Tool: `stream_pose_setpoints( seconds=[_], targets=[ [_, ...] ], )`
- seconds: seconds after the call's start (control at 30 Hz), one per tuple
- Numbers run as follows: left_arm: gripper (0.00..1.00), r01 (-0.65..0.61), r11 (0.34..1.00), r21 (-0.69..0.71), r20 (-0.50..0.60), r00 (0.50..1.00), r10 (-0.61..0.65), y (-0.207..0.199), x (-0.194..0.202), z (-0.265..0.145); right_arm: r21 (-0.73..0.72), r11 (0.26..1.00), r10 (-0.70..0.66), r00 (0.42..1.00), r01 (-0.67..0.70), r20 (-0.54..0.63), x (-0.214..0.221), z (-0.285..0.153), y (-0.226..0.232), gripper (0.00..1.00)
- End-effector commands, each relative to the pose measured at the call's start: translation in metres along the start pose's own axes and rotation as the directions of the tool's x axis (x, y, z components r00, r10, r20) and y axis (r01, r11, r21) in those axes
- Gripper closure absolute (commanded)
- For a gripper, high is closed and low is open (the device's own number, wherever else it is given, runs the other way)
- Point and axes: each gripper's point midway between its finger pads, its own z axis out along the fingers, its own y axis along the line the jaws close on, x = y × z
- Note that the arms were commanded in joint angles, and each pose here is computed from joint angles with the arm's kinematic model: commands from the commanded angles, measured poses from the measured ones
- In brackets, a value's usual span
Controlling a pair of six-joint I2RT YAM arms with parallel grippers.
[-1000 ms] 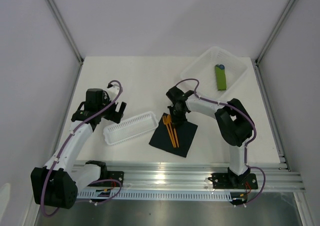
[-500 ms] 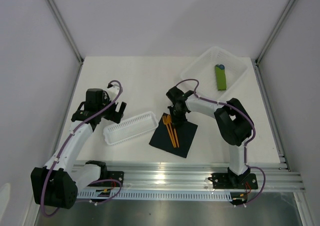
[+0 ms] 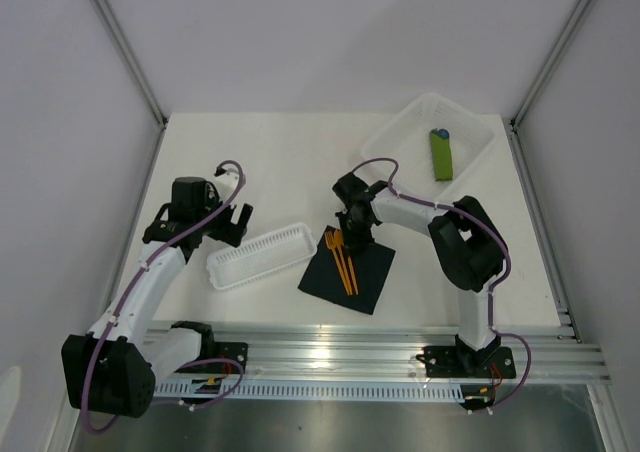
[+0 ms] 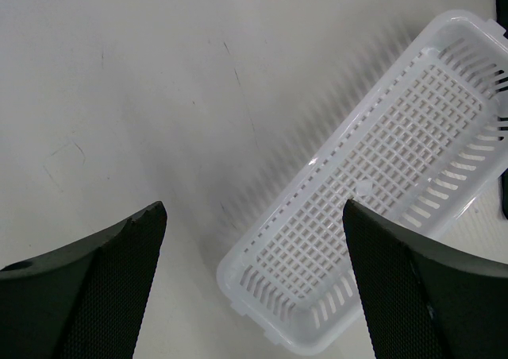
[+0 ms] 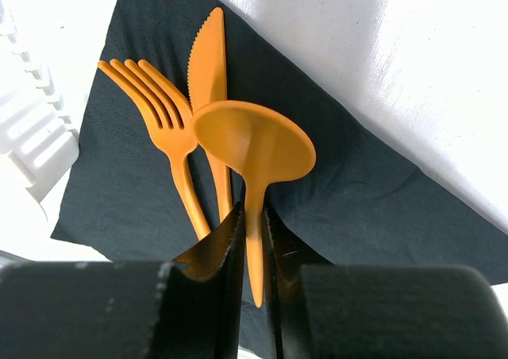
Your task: Place the utensils on the paper napkin and roll it up
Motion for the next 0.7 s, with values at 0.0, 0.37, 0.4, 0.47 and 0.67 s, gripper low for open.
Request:
stream_pose_setpoints(
  seconds=[0.0,0.37,0.4,0.47,0.67],
  targets=[
    [0.05,0.009,1.000,0.003,0.036,0.999,-0.010,0.001,-0.007,-0.004,-0.004,1.000,0.011,1.000,-0.010,0.020,-0.010,0.005,0.002,0.84],
    [0.05,0.009,1.000,0.007,0.032,0.999,-0.009,0.000,-0.007,-0.004,-0.008,1.000,0.005,1.000,-0.005,0.022,-0.010,0.002,0.003,0.80],
    [0.05,0.010,1.000,0.008,0.034,0.999,-0.010,0.000,-0.008,-0.004,-0.008,1.000,0.004,1.000,-0.003,0.024,-0.011,0.001,0.004,0.80],
    [0.05,0.007,1.000,0.008,0.034,0.999,-0.007,0.000,-0.008,-0.004,-0.009,1.000,0.000,0.999,0.001,0.032,-0.013,-0.005,0.005,0.79],
    [0.05,0.004,1.000,0.012,0.036,0.999,-0.004,0.000,-0.011,-0.008,-0.010,1.000,-0.021,0.997,0.022,0.072,-0.021,-0.028,0.012,0.73]
  ],
)
